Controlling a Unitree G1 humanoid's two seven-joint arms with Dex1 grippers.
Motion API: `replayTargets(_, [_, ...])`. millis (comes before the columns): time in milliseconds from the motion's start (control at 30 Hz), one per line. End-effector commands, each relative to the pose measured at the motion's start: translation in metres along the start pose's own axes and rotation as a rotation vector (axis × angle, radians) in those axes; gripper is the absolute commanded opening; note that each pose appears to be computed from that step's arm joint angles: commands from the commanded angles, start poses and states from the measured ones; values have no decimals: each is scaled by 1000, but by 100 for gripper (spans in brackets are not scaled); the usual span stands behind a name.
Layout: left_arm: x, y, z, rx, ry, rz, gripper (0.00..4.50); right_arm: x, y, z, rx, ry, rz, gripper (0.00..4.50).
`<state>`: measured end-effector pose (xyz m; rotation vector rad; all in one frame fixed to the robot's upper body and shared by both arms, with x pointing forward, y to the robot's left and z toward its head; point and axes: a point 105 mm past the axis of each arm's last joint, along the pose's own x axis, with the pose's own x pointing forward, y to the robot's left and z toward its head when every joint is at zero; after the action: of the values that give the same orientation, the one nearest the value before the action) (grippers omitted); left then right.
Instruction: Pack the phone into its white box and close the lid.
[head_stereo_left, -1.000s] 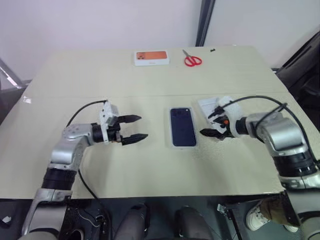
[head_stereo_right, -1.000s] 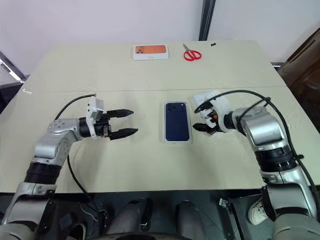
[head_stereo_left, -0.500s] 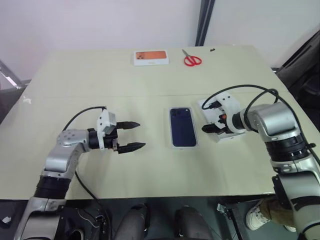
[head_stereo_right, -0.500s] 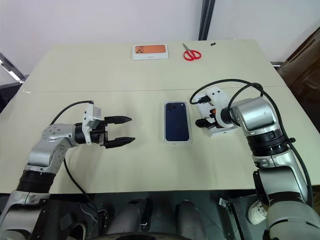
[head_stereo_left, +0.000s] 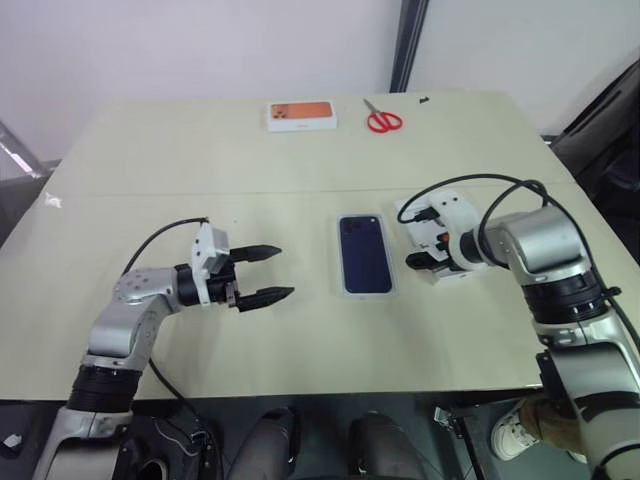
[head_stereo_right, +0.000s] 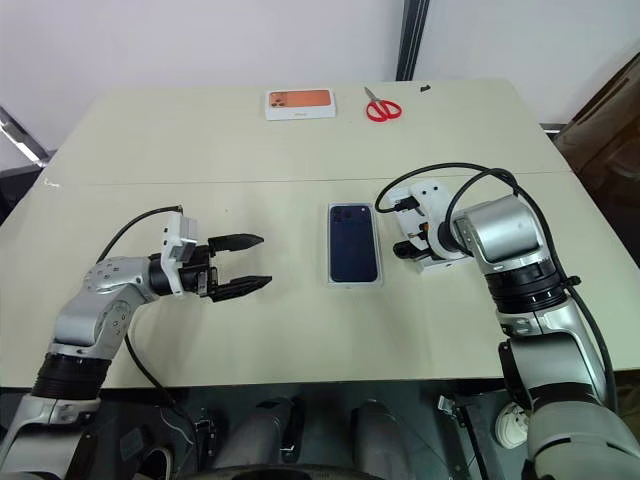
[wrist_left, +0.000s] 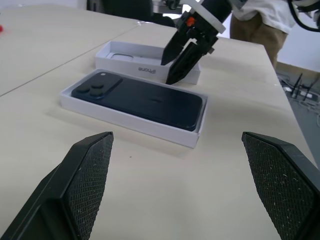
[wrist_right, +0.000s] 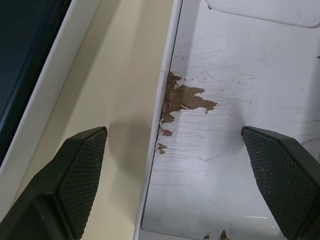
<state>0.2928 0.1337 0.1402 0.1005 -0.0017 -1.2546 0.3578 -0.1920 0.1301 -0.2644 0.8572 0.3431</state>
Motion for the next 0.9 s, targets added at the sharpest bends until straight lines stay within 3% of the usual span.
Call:
replayTargets(33, [-1, -4, 11, 51, -30, -16, 438, -4, 7, 6, -15, -30, 14, 399])
replayTargets(100, [0, -4, 11, 51, -32, -15, 438, -4, 6, 5, -18, -30, -2, 323])
replayTargets(167, [1, -4, 11, 50, -32, -15, 438, -4, 5, 4, -20, -32, -21, 208])
replayTargets(300, [2, -4, 10, 50, -32, -13, 438, -4, 4, 3, 4, -33, -37, 21])
replayTargets(333, [2, -3, 10, 50, -31, -12, 438, -4, 4, 4, 9, -40, -42, 4])
replayTargets(467, [2, -3, 9, 52, -24, -14, 438, -6, -1, 11, 47, -65, -68, 4])
replayTargets(667, [0, 3, 10, 46, -20, 7, 438, -15, -22, 44, 161, -240, -132, 4])
replayTargets(767, [-1, 7, 9, 40, -18, 28, 438, -22, -10, 71, 236, -412, -3, 4])
replayTargets(900, [-1, 16, 15, 36, -63, 80, 438, -39, 28, 98, 304, -621, 280, 4])
